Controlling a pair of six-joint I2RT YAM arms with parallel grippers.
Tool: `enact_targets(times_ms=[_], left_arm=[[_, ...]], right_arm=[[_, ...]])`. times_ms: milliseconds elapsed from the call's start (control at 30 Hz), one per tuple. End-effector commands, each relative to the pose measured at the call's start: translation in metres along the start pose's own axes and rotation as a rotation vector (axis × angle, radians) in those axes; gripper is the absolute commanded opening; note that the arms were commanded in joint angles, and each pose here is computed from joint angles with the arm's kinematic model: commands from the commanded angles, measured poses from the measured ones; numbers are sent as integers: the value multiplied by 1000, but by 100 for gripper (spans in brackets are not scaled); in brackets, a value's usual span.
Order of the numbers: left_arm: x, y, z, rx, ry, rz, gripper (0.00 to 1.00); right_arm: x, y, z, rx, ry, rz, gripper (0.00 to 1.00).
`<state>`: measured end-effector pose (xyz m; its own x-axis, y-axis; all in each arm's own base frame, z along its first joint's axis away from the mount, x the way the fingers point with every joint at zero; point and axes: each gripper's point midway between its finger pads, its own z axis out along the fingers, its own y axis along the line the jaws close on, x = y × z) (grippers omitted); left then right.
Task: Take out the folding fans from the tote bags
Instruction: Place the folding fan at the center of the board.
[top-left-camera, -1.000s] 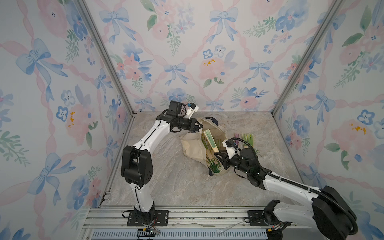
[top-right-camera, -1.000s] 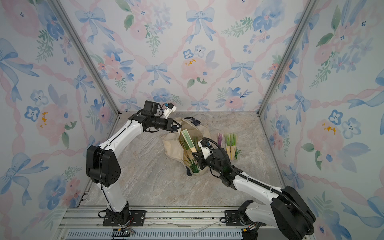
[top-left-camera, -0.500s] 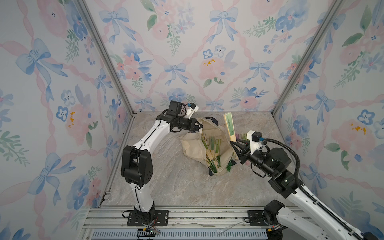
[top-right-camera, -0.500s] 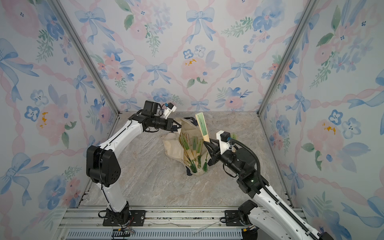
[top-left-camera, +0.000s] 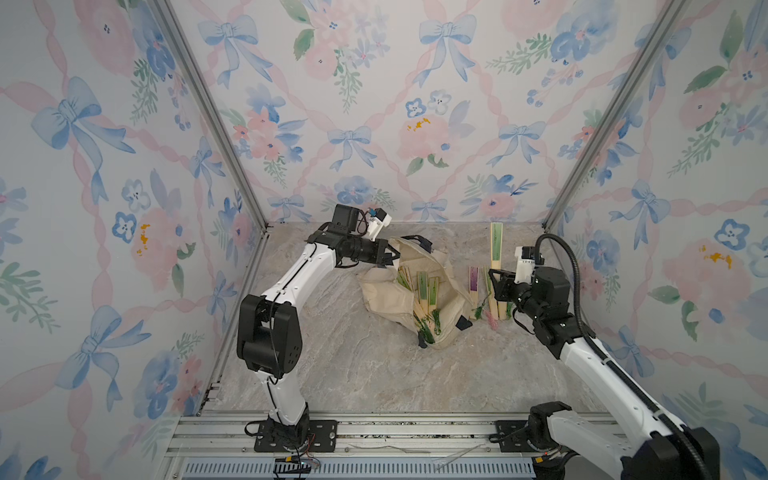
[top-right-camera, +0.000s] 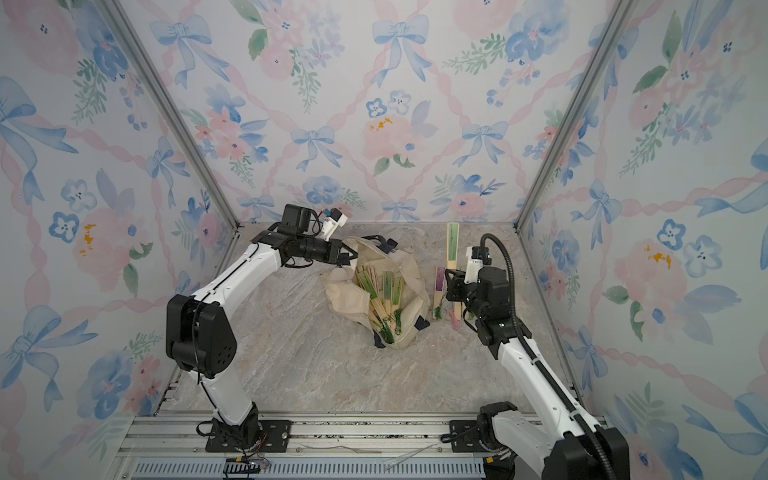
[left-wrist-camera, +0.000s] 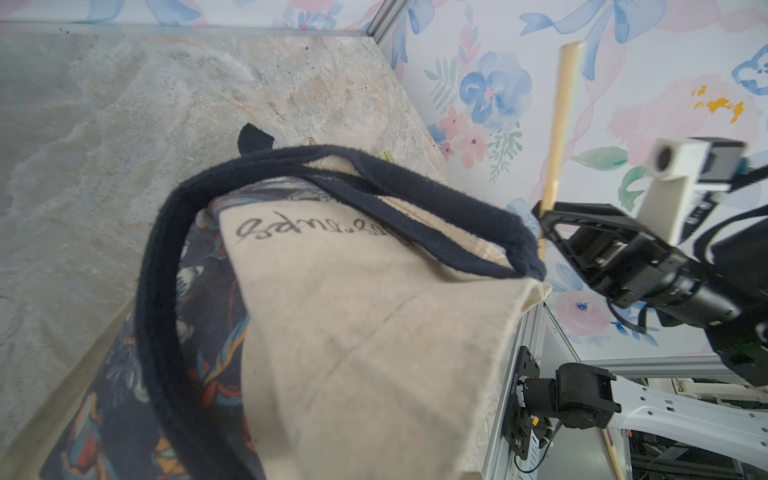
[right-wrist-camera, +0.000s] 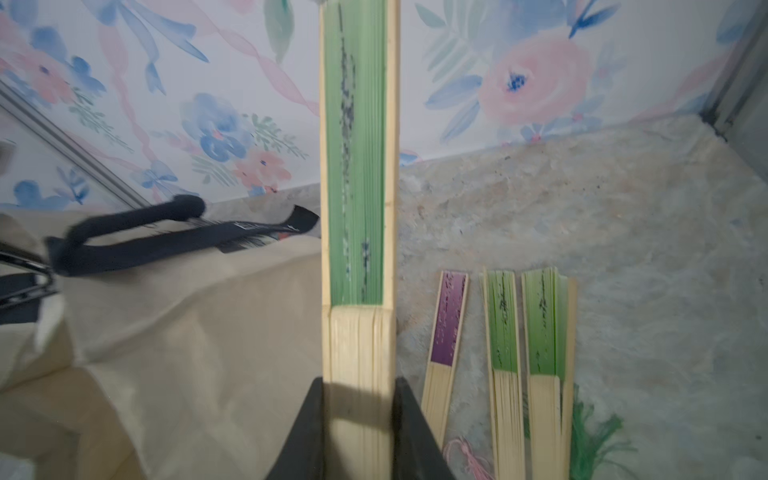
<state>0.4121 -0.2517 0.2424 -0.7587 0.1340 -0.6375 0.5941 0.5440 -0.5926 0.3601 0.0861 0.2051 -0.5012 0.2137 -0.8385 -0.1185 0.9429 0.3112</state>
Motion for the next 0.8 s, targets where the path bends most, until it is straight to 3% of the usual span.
enact_targets(times_ms=[0,400,533,600,700,767], left_arm=[[-13,-5,-22,-17,-59,55,0],[-51,-24,-20,64,-92,184,0],[-47,-32,-12,75,-73,218,0],[-39,-31,-7,66,-56,215,0],[-23,-23,-1,34,-25,187,0],[-13,-20,1,15,-8,166,0]], right_arm=[[20,-27,22,134,133,-2,0],[91,-68,95,289,465,48,0],[104,-73,106,296,507,54,0],[109,-73,108,294,529,56,17],[111,-74,110,299,552,50,29],[111,-74,108,304,553,47,44]])
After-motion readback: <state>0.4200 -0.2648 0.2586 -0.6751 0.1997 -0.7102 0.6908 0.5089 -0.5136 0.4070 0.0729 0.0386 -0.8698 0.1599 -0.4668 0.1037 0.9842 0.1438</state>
